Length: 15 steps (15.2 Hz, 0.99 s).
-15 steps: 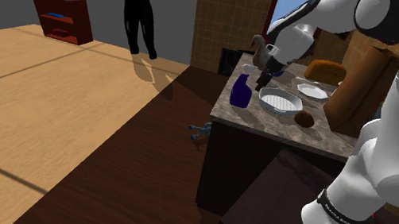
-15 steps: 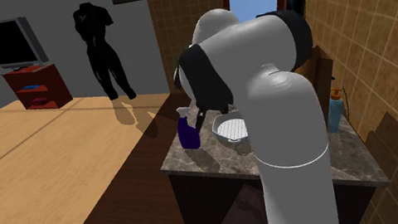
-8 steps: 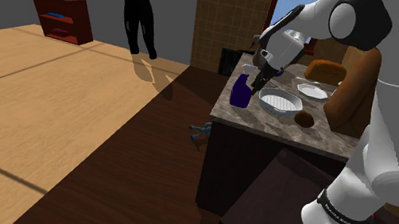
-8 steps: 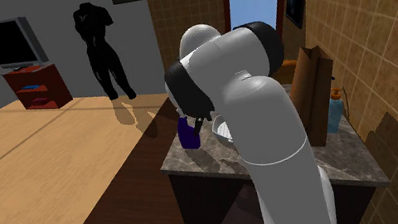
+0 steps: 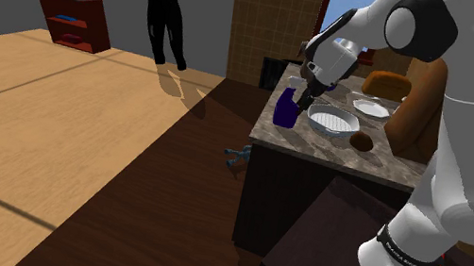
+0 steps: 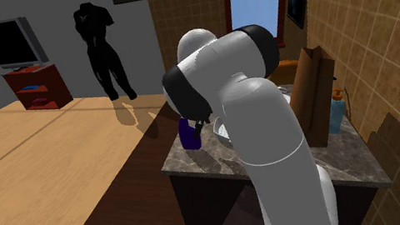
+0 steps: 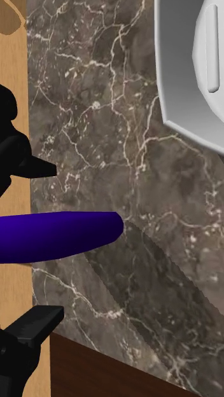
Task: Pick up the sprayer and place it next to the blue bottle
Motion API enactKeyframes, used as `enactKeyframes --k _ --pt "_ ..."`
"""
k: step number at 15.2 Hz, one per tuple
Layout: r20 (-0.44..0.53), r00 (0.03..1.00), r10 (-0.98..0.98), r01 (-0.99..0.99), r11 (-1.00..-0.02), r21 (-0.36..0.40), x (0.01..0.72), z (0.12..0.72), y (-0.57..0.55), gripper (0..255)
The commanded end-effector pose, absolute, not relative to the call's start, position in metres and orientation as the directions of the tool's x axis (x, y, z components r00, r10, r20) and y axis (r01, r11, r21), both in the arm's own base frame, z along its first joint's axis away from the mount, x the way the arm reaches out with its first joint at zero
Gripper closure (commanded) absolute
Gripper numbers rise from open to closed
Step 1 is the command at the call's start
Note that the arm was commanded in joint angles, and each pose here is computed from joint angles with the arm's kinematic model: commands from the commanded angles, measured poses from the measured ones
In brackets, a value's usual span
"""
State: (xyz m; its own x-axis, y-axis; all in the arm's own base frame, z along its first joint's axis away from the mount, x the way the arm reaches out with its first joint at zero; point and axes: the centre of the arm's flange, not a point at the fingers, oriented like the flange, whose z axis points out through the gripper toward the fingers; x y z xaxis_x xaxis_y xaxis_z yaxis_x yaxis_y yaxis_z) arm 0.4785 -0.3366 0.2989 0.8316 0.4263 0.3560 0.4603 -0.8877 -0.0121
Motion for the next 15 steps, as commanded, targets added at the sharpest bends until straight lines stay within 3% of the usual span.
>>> enactKeyframes --k 1,2,15 --pt "0.356 0.832 0.426 0.460 -0.888 -0.012 0.479 0.299 -0.337 0" --pt "0.356 0.832 0.426 0.460 -0.888 -0.012 0.479 0.299 -0.337 255" --pt "0.356 0.832 0.426 0.460 -0.888 -0.012 0.479 0.320 -0.337 255"
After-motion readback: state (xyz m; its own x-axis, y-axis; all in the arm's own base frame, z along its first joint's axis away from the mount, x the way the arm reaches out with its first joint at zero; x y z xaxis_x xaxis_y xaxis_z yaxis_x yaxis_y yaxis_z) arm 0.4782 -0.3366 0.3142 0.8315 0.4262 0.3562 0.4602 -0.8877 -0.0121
